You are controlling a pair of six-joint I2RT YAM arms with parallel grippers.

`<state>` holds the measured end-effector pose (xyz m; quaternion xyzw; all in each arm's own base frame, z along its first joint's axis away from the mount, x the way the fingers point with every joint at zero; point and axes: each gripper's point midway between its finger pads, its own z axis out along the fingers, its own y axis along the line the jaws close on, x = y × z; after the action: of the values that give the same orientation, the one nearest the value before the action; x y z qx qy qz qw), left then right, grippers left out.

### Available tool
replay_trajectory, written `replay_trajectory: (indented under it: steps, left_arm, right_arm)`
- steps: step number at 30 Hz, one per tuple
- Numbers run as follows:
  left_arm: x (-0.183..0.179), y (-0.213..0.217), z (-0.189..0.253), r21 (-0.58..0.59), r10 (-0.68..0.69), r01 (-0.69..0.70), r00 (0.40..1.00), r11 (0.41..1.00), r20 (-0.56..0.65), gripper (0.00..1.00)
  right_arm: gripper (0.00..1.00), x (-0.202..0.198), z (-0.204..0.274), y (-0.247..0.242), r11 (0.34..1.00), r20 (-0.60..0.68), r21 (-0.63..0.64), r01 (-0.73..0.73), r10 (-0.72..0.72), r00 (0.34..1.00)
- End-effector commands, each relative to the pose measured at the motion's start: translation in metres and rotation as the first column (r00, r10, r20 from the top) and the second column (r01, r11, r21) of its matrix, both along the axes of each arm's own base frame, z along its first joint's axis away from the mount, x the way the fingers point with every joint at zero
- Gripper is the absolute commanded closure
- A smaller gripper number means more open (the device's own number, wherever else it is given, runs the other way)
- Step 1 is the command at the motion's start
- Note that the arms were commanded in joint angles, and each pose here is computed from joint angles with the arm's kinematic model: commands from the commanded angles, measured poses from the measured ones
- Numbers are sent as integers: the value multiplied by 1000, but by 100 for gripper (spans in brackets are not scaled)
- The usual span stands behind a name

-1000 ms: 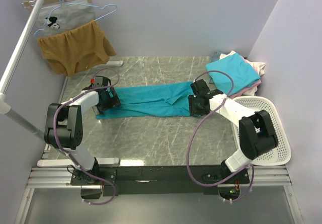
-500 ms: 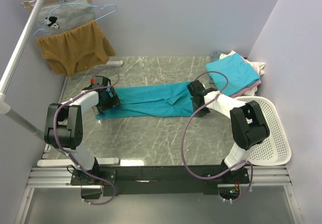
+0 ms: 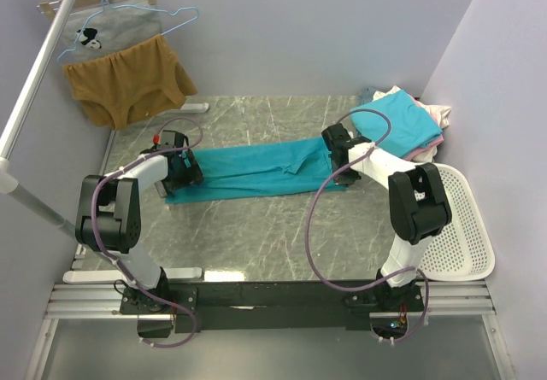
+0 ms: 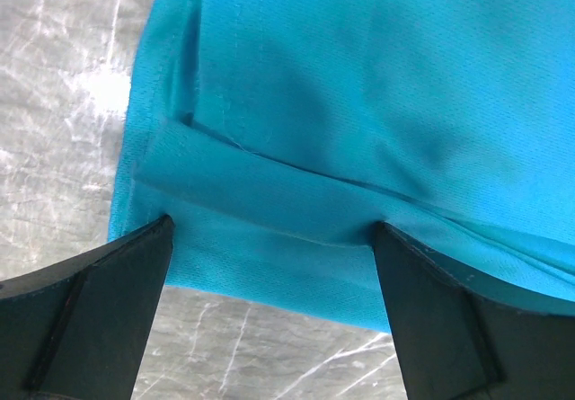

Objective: Fold and stack the t-shirts
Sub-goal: Fold the other side of the tshirt into a rectangle

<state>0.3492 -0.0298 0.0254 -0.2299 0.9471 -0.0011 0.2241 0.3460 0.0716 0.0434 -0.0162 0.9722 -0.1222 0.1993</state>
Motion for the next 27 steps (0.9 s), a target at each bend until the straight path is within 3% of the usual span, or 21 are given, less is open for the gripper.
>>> replay_trajectory:
  steps: [1, 4, 7, 9, 14, 21, 27]
  left_arm:
    - [-8, 8, -6, 59, 8, -5, 999, 998, -41, 0]
    - [-8, 7, -6, 63, 6, -4, 999, 998, -42, 0]
    - [-9, 9, -5, 75, 15, -12, 999, 997, -42, 1]
    - [-10, 10, -3, 91, 22, -18, 999, 996, -47, 1]
    - [-2, 6, 29, 91, 11, -14, 1000, 996, 29, 0]
    - [21, -2, 111, 36, -8, -2, 958, 999, 285, 1]
    - [39, -18, 107, -30, -32, 44, 948, 999, 317, 1]
  right_arm:
    - [100, -14, -5, -19, 998, -61, -48, 32, -35, 997]
    - [100, -17, -6, -22, 997, -63, -43, 60, -63, 996]
    - [69, -15, -4, -30, 991, -45, -84, 102, -106, 993]
    - [58, -10, 2, -32, 988, -12, -92, 122, -124, 992]
    - [55, 9, 39, -23, 991, 119, -18, 133, -130, 984]
    - [51, 32, 66, 20, 988, 199, 148, 37, -67, 978]
    - [50, 44, 52, 62, 962, 160, 270, -46, 2, 987]
